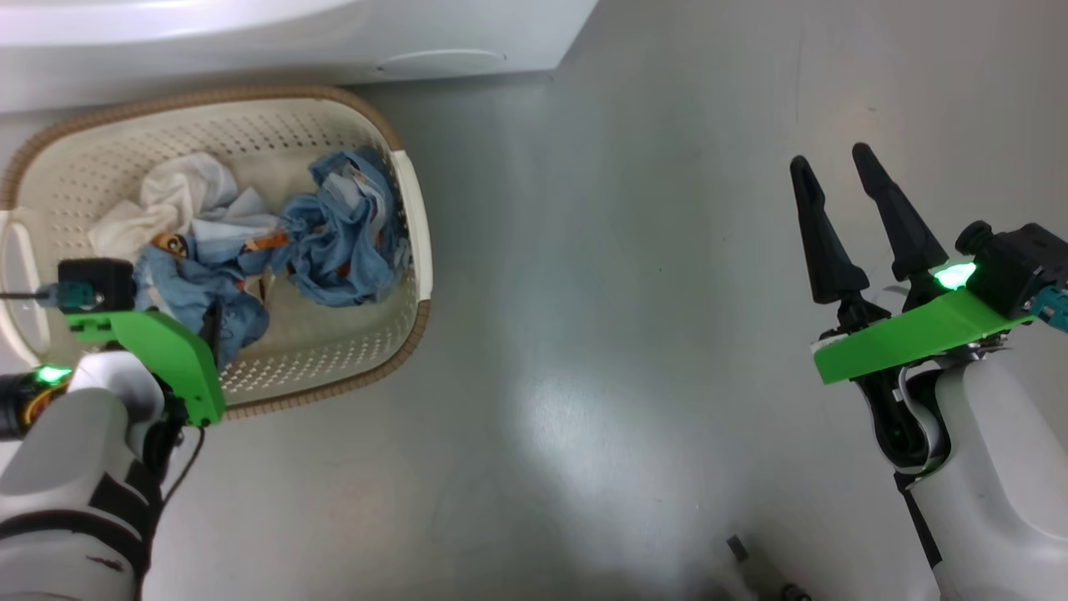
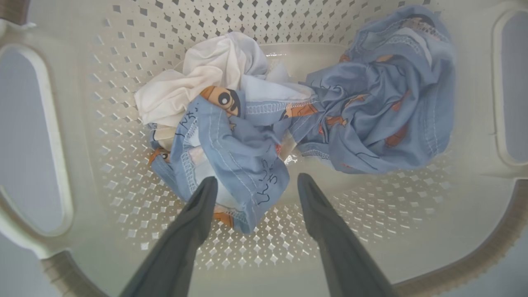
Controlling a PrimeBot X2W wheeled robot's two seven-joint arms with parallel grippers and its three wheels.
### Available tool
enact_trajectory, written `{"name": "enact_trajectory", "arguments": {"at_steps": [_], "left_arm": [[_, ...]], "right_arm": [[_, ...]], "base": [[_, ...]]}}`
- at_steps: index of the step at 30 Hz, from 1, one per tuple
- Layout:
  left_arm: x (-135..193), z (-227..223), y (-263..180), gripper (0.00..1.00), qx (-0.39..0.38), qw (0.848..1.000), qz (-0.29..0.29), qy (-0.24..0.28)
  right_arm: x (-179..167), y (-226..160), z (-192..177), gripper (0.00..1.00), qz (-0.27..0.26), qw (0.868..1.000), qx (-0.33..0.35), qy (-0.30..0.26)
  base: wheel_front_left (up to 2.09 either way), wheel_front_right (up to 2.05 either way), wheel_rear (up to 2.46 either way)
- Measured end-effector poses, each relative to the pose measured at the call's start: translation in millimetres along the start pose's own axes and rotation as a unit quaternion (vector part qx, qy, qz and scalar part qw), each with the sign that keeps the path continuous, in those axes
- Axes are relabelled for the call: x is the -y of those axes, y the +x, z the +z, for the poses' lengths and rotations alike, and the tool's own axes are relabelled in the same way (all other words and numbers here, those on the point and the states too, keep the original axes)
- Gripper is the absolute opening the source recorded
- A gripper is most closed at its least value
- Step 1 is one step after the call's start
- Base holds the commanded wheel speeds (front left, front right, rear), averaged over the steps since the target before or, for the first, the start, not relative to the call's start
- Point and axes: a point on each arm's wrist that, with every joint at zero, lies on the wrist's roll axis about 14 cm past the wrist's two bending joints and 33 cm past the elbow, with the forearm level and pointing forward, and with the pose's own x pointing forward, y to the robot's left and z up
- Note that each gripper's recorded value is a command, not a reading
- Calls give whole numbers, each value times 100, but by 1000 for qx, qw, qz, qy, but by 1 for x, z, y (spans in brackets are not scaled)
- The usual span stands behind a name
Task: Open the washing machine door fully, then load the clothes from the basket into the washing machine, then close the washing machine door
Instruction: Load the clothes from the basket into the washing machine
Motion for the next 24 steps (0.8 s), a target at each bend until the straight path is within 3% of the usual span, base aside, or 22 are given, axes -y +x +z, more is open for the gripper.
{"name": "enact_trajectory", "arguments": {"at_steps": [24], "left_arm": [[-12, -8, 46, 100, -44, 999, 6, 9]], "right_arm": [[4, 16, -32, 100, 7, 1000, -24, -3]], "base": [[0, 0, 0]]}}
